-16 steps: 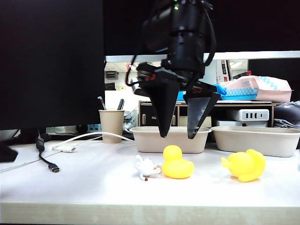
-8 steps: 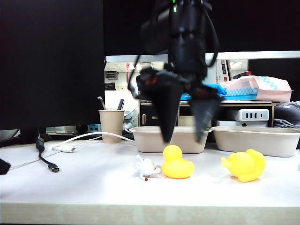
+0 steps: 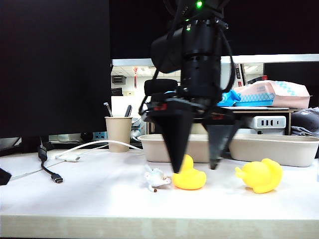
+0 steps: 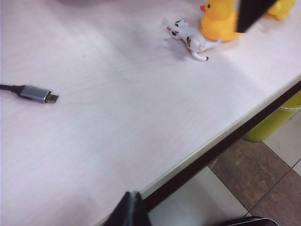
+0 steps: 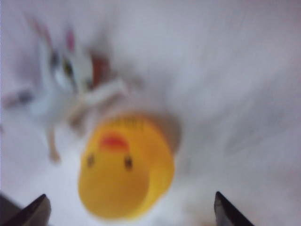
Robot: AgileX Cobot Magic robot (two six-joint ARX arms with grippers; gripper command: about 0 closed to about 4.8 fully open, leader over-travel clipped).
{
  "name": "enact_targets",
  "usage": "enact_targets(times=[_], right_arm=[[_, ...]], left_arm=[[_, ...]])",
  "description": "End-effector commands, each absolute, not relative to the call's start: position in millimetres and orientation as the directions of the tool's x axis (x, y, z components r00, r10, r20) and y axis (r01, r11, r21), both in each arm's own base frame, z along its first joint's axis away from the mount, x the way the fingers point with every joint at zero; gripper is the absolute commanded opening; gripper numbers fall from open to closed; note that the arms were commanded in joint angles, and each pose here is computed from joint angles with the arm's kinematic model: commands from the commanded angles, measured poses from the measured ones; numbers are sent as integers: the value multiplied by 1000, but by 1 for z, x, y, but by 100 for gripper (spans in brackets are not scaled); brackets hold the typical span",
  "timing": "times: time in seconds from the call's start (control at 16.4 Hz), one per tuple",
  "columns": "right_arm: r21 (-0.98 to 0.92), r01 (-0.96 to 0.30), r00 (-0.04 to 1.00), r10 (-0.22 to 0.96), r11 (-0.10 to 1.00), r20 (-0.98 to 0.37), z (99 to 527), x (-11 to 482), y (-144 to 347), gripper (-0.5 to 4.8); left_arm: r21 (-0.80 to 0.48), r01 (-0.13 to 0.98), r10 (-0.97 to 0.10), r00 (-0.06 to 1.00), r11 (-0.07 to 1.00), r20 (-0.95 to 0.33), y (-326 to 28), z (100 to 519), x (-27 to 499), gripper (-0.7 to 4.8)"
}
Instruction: Put the dolls with similar colors into the same paper box, while dolls with different colors go into separate paper boxes.
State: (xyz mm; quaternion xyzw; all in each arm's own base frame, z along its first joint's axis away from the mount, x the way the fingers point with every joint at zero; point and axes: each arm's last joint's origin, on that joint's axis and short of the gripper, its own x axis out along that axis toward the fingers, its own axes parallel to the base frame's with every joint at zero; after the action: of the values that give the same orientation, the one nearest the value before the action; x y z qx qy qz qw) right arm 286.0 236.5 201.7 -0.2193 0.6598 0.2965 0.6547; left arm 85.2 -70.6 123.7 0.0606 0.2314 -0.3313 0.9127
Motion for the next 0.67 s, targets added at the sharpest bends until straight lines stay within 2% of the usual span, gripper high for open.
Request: enact_targets(times=[0.06,0.49,0.67], right_arm=[[102,-692,-12,129,715,-992,202,286,243,477],[103,-705,-47,99,701,-994,187,284,251,460],[79,-712,-34,78,698,-996,187,284,249,355]], left_arm=[[-41,637,-583,676,770,-451,-71,125,86,-5],[-41,638,-584,675,769,-451,-71,125,86,-5],[-41,638,-584,676,769,-451,-71,125,86,-5]])
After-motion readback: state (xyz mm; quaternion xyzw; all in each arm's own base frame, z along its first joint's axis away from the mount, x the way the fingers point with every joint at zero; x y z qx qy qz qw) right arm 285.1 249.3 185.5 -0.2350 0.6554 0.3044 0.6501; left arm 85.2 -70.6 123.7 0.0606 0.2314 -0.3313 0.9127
